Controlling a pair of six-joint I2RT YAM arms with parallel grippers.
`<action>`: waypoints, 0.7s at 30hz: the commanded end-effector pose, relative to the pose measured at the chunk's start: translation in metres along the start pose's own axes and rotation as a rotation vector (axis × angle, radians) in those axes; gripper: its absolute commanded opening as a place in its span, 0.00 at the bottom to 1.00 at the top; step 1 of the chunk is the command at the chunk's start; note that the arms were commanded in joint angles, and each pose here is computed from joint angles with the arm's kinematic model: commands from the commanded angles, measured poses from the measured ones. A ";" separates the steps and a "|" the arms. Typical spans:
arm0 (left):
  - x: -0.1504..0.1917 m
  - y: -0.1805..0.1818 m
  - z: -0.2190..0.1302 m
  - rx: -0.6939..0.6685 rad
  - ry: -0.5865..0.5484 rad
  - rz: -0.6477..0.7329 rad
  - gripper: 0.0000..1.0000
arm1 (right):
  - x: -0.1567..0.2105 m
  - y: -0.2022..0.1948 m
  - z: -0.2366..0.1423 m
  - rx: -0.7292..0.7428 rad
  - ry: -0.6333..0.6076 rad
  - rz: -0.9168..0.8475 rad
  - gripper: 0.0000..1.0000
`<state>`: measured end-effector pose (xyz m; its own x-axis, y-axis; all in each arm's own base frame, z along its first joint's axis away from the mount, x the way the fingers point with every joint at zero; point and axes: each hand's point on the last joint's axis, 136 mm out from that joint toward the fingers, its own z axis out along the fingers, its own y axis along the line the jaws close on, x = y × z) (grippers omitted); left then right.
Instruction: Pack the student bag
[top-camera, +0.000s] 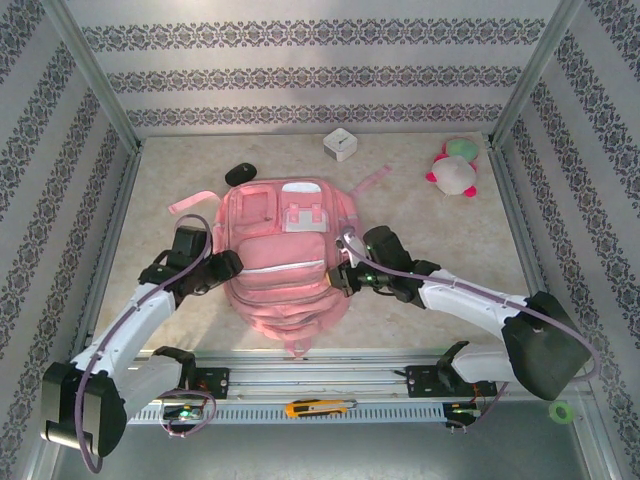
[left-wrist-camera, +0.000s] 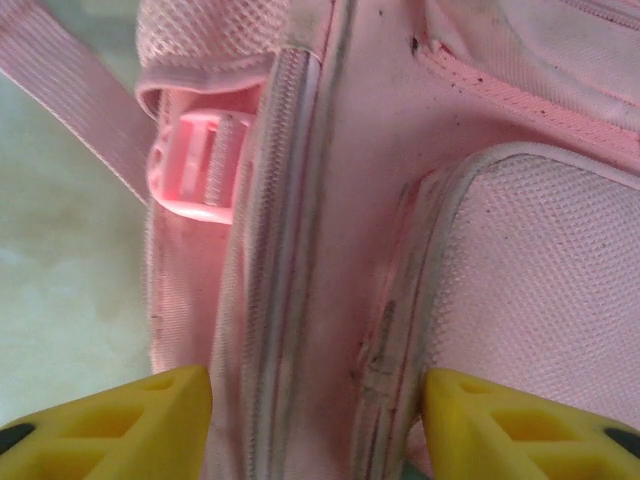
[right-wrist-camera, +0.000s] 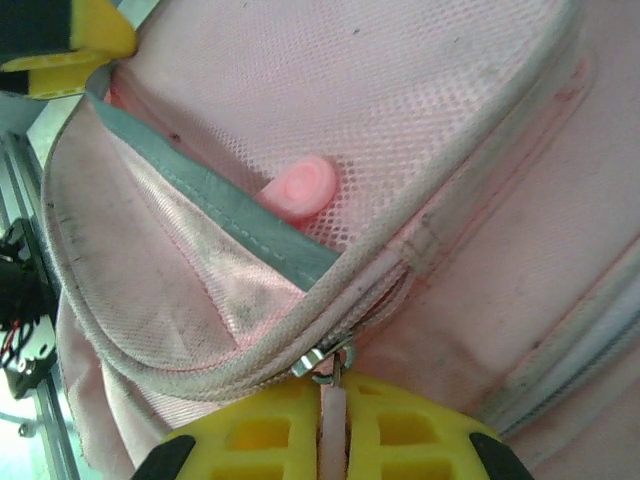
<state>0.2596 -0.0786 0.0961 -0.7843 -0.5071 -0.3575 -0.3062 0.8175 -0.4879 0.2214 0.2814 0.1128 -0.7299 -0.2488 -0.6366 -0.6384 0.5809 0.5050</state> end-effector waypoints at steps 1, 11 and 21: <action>-0.027 -0.033 0.008 0.162 -0.086 -0.037 0.55 | 0.003 0.016 0.008 -0.034 0.015 -0.038 0.00; -0.058 -0.069 0.060 0.212 -0.011 0.064 0.52 | 0.011 0.029 0.021 -0.012 0.002 -0.045 0.00; -0.083 -0.099 -0.028 0.200 -0.240 0.621 0.63 | -0.003 0.017 0.010 -0.009 -0.042 -0.027 0.00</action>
<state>0.3563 -0.1069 0.1637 -0.7218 -0.2951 -0.6261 0.0454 0.8824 -0.4683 0.2088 0.3003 0.1062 -0.7227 -0.2645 -0.6385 -0.6453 0.5891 0.4863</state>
